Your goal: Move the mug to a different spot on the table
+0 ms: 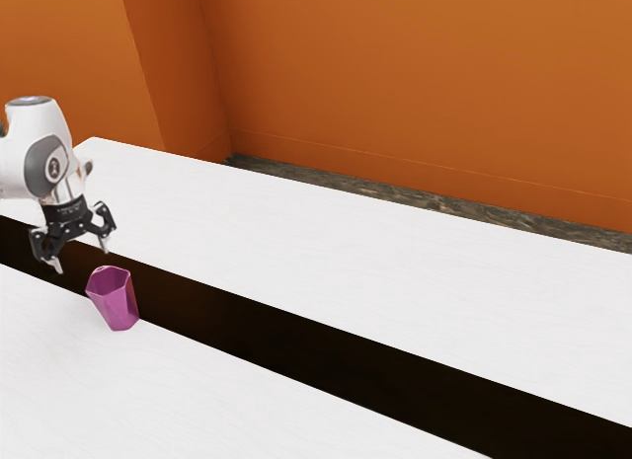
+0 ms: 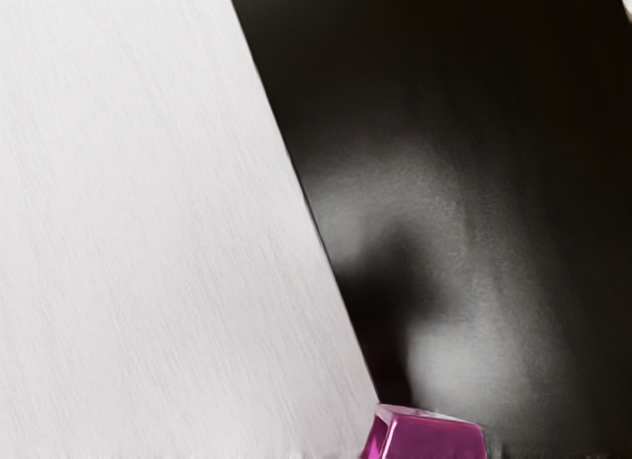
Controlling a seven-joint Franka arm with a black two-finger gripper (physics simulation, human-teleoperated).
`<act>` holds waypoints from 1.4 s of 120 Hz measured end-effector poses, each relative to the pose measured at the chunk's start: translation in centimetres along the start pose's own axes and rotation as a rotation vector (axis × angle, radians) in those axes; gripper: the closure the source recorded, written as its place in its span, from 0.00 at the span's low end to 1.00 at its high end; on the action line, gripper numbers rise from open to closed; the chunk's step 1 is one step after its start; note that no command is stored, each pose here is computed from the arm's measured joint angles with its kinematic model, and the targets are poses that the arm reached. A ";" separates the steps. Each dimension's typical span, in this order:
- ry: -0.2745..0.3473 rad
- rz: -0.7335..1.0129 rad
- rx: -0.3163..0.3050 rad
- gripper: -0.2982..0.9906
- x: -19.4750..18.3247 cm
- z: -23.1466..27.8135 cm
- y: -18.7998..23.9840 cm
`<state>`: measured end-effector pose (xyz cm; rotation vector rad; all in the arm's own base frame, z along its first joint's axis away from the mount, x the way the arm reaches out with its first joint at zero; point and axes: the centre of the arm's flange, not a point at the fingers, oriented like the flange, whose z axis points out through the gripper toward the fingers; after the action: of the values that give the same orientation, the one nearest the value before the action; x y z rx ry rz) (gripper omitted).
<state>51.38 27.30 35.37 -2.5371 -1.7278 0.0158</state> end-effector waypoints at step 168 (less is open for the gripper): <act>-0.116 0.155 -0.051 0.26 -0.6 6.1 1.1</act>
<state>51.87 26.65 29.15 -2.7521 -1.5834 0.1311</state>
